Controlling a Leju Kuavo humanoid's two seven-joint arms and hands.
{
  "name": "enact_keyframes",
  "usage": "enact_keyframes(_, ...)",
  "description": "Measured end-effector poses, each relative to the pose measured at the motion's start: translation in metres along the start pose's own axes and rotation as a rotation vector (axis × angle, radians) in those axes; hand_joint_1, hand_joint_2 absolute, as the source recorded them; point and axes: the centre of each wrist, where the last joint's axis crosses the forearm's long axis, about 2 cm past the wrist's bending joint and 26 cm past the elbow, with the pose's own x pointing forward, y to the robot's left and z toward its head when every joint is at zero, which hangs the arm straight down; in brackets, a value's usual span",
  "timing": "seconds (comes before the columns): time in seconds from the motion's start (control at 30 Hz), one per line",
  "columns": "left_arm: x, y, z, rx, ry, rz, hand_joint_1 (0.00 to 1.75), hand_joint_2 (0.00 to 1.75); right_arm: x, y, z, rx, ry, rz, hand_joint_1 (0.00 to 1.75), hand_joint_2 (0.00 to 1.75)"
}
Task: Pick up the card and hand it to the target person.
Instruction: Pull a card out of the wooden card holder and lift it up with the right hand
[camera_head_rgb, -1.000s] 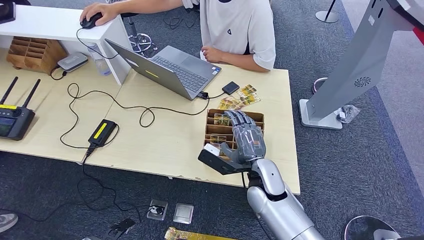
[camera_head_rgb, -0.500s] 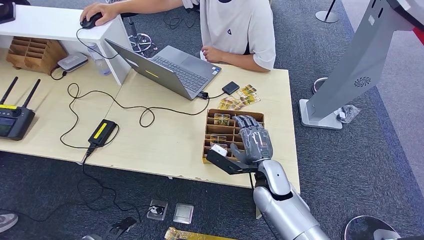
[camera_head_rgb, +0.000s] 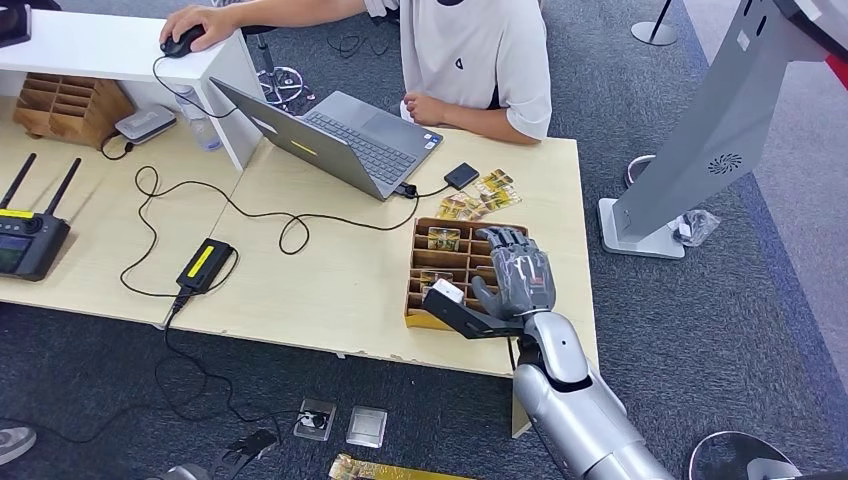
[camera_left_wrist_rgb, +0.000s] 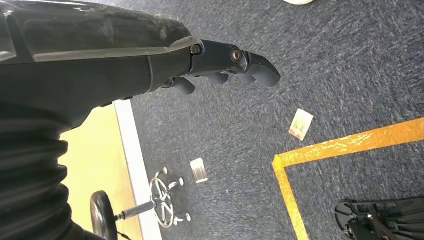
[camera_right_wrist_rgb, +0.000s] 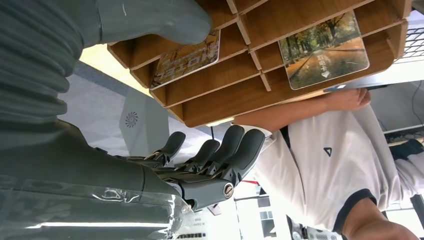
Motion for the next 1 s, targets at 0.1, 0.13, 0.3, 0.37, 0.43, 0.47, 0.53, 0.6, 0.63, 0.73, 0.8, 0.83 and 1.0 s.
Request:
enact_keyframes(0.1, 0.001, 0.000, 0.000, 0.002, -0.002, -0.006, 0.00, 1.75, -0.003, 0.001, 0.000, 0.000, 0.009, 0.005, 0.58, 1.75)
enact_keyframes(0.13, 0.002, 0.001, 0.000, 0.003, -0.002, -0.008, 0.00, 1.75, -0.004, 0.001, 0.001, 0.001, 0.012, 0.007, 0.58, 1.75)
enact_keyframes(0.3, 0.005, 0.001, 0.001, 0.005, -0.004, -0.016, 0.00, 1.75, -0.011, 0.004, 0.003, 0.013, 0.029, 0.016, 0.58, 1.75)
enact_keyframes(0.37, 0.005, 0.001, 0.001, 0.005, -0.005, -0.016, 0.00, 1.75, -0.012, 0.005, 0.004, 0.017, 0.035, 0.017, 0.58, 1.75)
enact_keyframes(0.43, 0.005, 0.001, 0.001, 0.005, -0.004, -0.016, 0.00, 1.75, -0.014, 0.005, 0.005, 0.019, 0.042, 0.017, 0.58, 1.75)
enact_keyframes(0.47, 0.005, 0.001, 0.001, 0.005, -0.004, -0.016, 0.00, 1.75, -0.014, 0.005, 0.005, 0.020, 0.044, 0.017, 0.58, 1.75)
enact_keyframes(0.53, 0.005, 0.001, 0.001, 0.005, -0.004, -0.016, 0.00, 1.75, -0.015, 0.006, 0.005, 0.020, 0.047, 0.016, 0.58, 1.75)
enact_keyframes(0.6, 0.005, 0.001, 0.001, 0.005, -0.004, -0.016, 0.00, 1.75, -0.016, 0.006, 0.005, 0.022, 0.049, 0.017, 0.58, 1.75)
enact_keyframes(0.63, 0.006, 0.001, 0.001, 0.005, -0.004, -0.016, 0.00, 1.75, -0.016, 0.006, 0.005, 0.023, 0.050, 0.017, 0.58, 1.75)
enact_keyframes(0.73, 0.006, 0.001, 0.001, 0.004, -0.004, -0.017, 0.00, 1.75, -0.017, 0.007, 0.006, 0.027, 0.054, 0.019, 0.61, 1.75)
enact_keyframes(0.8, 0.006, 0.001, 0.002, 0.003, -0.005, -0.017, 0.00, 1.75, -0.018, 0.008, 0.006, 0.031, 0.058, 0.019, 0.62, 1.75)
enact_keyframes(0.83, 0.006, 0.001, 0.002, 0.003, -0.004, -0.017, 0.00, 1.75, -0.018, 0.008, 0.006, 0.032, 0.060, 0.019, 0.63, 1.75)
enact_keyframes(1.0, 0.006, 0.001, 0.001, 0.001, -0.004, -0.015, 0.00, 1.75, -0.020, 0.010, 0.008, 0.042, 0.059, 0.021, 1.37, 1.75)
